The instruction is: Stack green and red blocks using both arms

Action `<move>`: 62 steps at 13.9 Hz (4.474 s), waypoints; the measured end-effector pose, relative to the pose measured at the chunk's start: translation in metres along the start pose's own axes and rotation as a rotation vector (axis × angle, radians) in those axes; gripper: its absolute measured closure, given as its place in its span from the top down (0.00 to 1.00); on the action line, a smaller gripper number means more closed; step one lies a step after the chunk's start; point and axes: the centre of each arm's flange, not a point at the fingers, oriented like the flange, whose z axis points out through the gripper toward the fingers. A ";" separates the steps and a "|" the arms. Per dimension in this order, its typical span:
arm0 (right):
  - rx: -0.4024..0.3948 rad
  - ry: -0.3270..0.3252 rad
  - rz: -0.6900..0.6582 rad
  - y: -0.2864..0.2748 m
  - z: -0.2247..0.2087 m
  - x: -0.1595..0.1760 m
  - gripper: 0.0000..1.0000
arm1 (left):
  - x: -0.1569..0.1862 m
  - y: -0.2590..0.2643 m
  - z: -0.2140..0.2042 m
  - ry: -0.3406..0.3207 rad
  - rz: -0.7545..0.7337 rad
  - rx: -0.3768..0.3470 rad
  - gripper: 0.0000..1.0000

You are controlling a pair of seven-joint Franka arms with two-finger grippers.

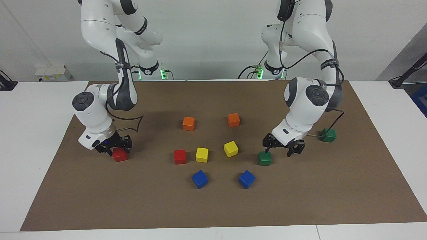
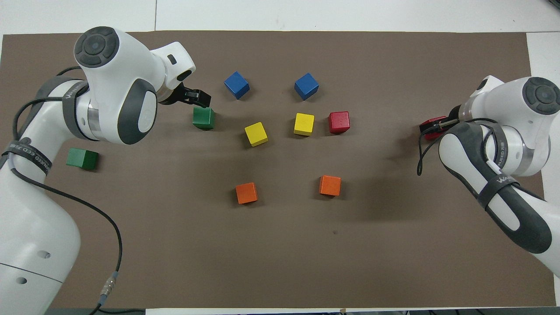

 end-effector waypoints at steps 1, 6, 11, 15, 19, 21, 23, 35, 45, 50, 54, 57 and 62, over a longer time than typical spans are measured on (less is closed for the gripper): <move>0.001 -0.005 0.000 0.000 -0.007 0.001 1.00 | 0.001 0.001 0.008 0.001 0.001 0.000 1.00; -0.001 -0.005 0.017 -0.023 -0.129 0.028 1.00 | -0.009 0.006 0.050 0.004 -0.002 0.002 1.00; -0.002 0.024 0.084 -0.162 -0.163 0.056 1.00 | -0.021 0.014 0.072 -0.004 -0.001 0.003 1.00; -0.010 0.002 0.117 -0.203 -0.145 0.078 1.00 | -0.027 0.021 0.082 -0.004 -0.009 0.003 0.91; -0.004 -0.008 0.131 -0.231 -0.119 0.106 1.00 | -0.026 0.015 0.076 0.000 -0.017 0.015 0.55; -0.001 -0.015 0.139 -0.240 -0.104 0.112 1.00 | -0.020 0.010 0.059 0.000 -0.039 0.018 0.55; 0.008 0.015 0.160 -0.248 -0.094 0.118 1.00 | -0.015 -0.013 0.022 -0.003 -0.083 0.023 0.55; 0.016 0.012 0.168 -0.258 -0.021 0.099 1.00 | -0.136 -0.282 -0.071 -0.096 0.049 0.032 0.55; 0.020 0.017 0.160 -0.261 0.005 0.080 1.00 | -0.181 -0.297 -0.022 -0.078 0.063 0.047 0.55; 0.024 0.025 0.155 -0.264 0.012 0.077 0.75 | -0.184 -0.293 -0.017 -0.087 0.042 0.041 0.55; 0.019 0.010 0.199 -0.263 0.008 0.077 0.55 | -0.186 -0.290 -0.015 -0.090 0.038 0.039 0.55; -0.008 -0.005 0.218 -0.240 -0.044 0.089 0.55 | -0.186 -0.290 -0.014 -0.077 0.038 0.047 0.55; -0.037 0.016 0.159 -0.094 -0.132 0.070 0.55 | -0.198 -0.285 -0.004 -0.036 0.039 0.075 0.78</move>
